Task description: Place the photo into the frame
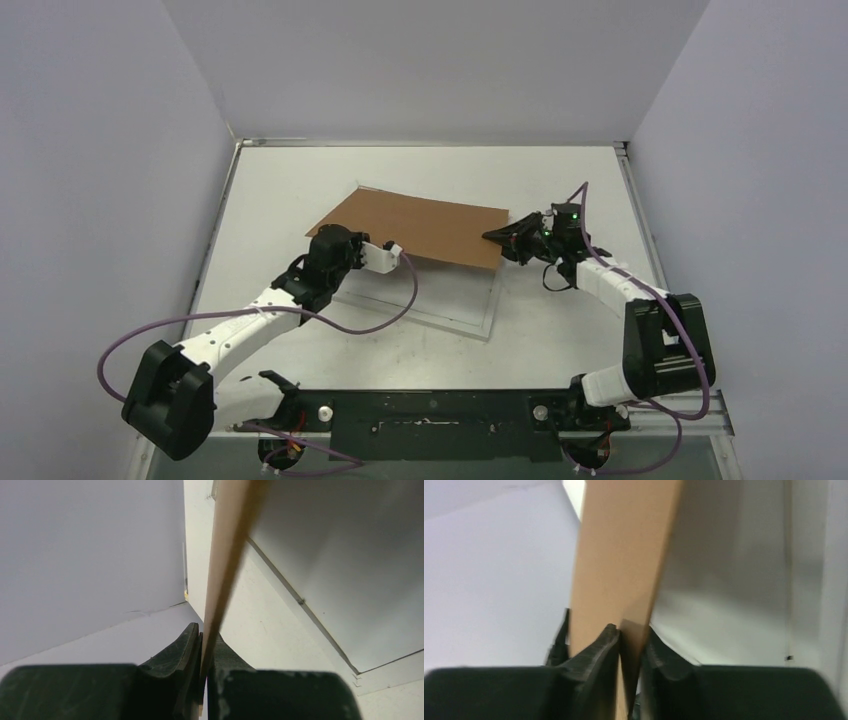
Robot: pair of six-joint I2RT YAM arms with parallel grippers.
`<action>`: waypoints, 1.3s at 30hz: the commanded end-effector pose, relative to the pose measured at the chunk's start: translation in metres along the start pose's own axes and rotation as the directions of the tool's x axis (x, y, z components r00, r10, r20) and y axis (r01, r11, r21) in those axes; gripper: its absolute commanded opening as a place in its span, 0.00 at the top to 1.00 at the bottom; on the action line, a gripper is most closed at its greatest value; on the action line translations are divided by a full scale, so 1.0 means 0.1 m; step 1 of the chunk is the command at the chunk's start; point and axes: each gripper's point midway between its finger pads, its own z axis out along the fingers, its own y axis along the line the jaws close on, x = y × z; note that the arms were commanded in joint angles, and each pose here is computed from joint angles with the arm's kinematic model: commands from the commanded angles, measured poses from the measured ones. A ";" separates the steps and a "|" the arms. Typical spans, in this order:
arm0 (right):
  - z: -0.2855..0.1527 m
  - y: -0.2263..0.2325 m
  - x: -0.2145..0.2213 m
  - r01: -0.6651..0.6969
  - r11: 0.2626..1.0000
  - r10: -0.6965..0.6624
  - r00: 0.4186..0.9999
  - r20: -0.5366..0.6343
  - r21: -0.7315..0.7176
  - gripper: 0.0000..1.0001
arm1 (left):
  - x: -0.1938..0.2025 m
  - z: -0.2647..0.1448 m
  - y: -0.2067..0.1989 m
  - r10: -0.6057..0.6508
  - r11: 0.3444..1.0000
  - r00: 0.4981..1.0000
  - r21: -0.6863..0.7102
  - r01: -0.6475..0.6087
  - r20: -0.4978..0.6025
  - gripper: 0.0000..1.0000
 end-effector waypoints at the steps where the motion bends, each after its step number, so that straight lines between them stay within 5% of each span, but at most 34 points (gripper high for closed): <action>1: 0.01 0.44 -0.08 0.075 0.990 -0.068 0.996 0.063 -0.117 0.94 | -0.10 -0.16 0.54 -0.122 0.970 0.990 -0.201 0.134 0.072 1.00; 6: -0.08 0.68 0.07 0.112 0.975 -0.102 0.993 0.059 -0.190 0.95 | -0.11 -0.18 0.53 -0.141 0.976 0.988 -0.158 0.150 0.069 0.98; 14: -0.41 1.28 0.23 0.248 0.906 -0.222 0.968 0.114 -0.344 0.95 | -0.07 -0.31 0.47 -0.208 0.976 0.977 -0.061 0.210 0.046 0.41; 23: -0.75 1.96 0.48 0.368 0.760 -0.331 0.929 0.168 -0.535 0.95 | 0.10 -0.67 0.71 -0.436 0.900 0.899 0.052 0.434 0.051 0.10; 34: -1.49 2.95 0.47 0.531 0.566 -0.369 0.847 0.382 -0.631 0.95 | 0.12 -1.04 0.63 -0.504 0.858 0.855 0.191 0.477 0.125 0.04; 39: -1.72 3.13 0.24 0.601 0.578 -0.362 0.795 0.487 -0.552 0.95 | 0.13 -1.03 0.55 -0.539 0.834 0.833 0.219 0.507 0.122 0.04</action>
